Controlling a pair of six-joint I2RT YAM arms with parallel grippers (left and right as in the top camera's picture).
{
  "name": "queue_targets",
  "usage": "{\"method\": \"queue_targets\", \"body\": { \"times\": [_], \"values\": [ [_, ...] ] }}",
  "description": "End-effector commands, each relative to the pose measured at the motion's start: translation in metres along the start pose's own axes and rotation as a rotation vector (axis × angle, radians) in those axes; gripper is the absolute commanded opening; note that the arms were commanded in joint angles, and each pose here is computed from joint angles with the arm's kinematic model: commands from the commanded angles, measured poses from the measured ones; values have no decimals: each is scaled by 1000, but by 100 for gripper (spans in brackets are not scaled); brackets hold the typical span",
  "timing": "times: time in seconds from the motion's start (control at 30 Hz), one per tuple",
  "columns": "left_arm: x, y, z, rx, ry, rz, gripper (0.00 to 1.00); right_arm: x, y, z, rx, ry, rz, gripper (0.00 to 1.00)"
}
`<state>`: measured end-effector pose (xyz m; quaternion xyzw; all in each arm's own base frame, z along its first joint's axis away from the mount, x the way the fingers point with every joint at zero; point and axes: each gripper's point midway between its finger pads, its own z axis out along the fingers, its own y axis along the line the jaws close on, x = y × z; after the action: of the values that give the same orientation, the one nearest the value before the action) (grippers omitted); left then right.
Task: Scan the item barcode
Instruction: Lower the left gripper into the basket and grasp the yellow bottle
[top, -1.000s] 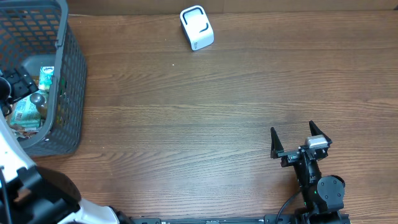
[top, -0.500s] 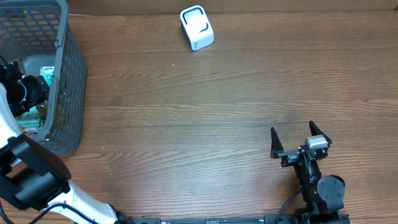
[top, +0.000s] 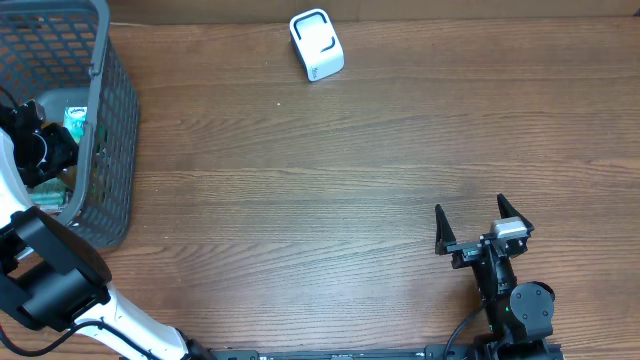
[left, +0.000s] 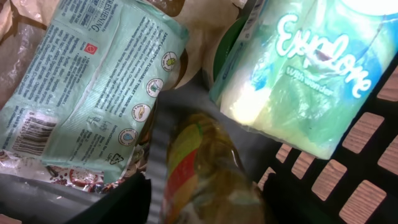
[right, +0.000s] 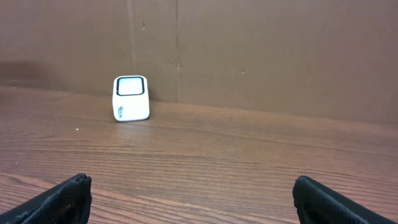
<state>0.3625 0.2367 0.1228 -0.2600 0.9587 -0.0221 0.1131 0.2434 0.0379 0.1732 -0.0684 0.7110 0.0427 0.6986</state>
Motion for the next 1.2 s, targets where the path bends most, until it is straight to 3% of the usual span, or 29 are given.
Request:
{"method": "queue_targets", "body": {
  "times": [0.0, 0.1, 0.37, 0.5, 0.7, 0.93, 1.17],
  "values": [
    [-3, -3, 3, 12, 0, 9, 49, 3, -2, 0, 13, 2, -4, 100],
    [-3, -5, 3, 13, 0, 2, 40, 3, -2, 0, 13, 2, -4, 100],
    [-18, -9, -29, 7, -92, -21, 35, 3, -2, 0, 13, 2, -4, 100],
    [-31, -7, -71, -27, -204, -81, 30, 3, -2, 0, 13, 2, -5, 100],
    [-45, -2, -157, -87, -461, -169, 29, 3, -2, 0, 13, 2, -4, 100],
    [-40, -16, -265, -28, -782, -241, 27, 3, -2, 0, 13, 2, -4, 100],
    [-15, -54, -314, 122, -883, -193, 26, 3, -2, 0, 13, 2, -4, 100]
  ]
}}
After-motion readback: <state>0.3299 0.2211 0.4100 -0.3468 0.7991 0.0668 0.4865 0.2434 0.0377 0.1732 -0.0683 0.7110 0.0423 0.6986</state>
